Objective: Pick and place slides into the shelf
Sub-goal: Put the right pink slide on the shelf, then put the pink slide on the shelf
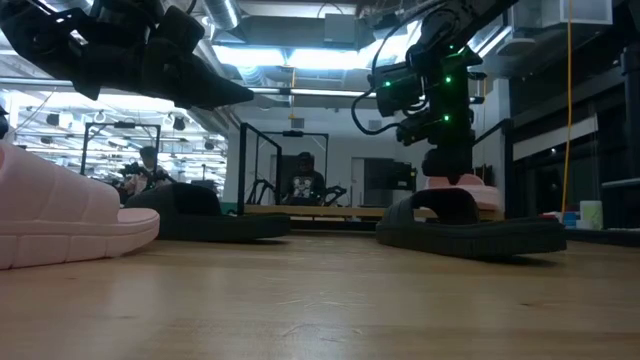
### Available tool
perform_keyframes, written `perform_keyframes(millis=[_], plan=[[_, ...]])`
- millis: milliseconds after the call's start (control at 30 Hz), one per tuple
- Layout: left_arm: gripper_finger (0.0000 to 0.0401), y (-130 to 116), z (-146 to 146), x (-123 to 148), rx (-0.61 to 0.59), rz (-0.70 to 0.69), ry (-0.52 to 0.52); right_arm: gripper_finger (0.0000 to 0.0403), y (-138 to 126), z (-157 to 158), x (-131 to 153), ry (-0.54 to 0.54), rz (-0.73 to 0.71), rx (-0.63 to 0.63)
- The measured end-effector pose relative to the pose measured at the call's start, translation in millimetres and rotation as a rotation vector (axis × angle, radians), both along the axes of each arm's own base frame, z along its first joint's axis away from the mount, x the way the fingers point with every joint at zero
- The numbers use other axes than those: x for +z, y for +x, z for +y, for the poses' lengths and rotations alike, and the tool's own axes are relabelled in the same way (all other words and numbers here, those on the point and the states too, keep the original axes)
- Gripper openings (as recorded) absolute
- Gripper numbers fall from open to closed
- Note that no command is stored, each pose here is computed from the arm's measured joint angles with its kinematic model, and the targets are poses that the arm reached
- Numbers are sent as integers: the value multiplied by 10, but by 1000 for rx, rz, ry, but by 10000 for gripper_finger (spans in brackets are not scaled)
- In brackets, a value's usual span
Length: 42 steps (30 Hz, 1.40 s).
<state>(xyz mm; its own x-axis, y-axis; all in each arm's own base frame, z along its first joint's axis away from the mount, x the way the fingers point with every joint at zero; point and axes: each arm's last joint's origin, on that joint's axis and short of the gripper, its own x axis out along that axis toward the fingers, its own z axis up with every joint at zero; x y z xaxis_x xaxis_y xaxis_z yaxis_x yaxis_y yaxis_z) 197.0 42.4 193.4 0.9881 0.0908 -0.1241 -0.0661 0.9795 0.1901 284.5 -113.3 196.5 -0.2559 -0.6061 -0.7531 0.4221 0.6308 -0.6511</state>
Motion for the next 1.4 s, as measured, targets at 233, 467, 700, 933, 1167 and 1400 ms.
perform_keyframes(millis=[233,467,700,933,1167,1400], plan=[[0,0,1,0,0,0,-1,101,5,7,0,16,9,20],[0,0,0,-2,0,1,-2,102,69,-8,88,26,-24,35],[0,0,1,-2,3,0,-24,102,112,-14,165,47,-52,42],[0,0,1,-2,3,0,-24,102,119,-5,304,98,-45,31],[0,0,0,-3,3,0,-24,101,194,12,552,173,-121,19],[0,0,1,-3,3,0,-24,101,277,97,840,211,-199,27]])
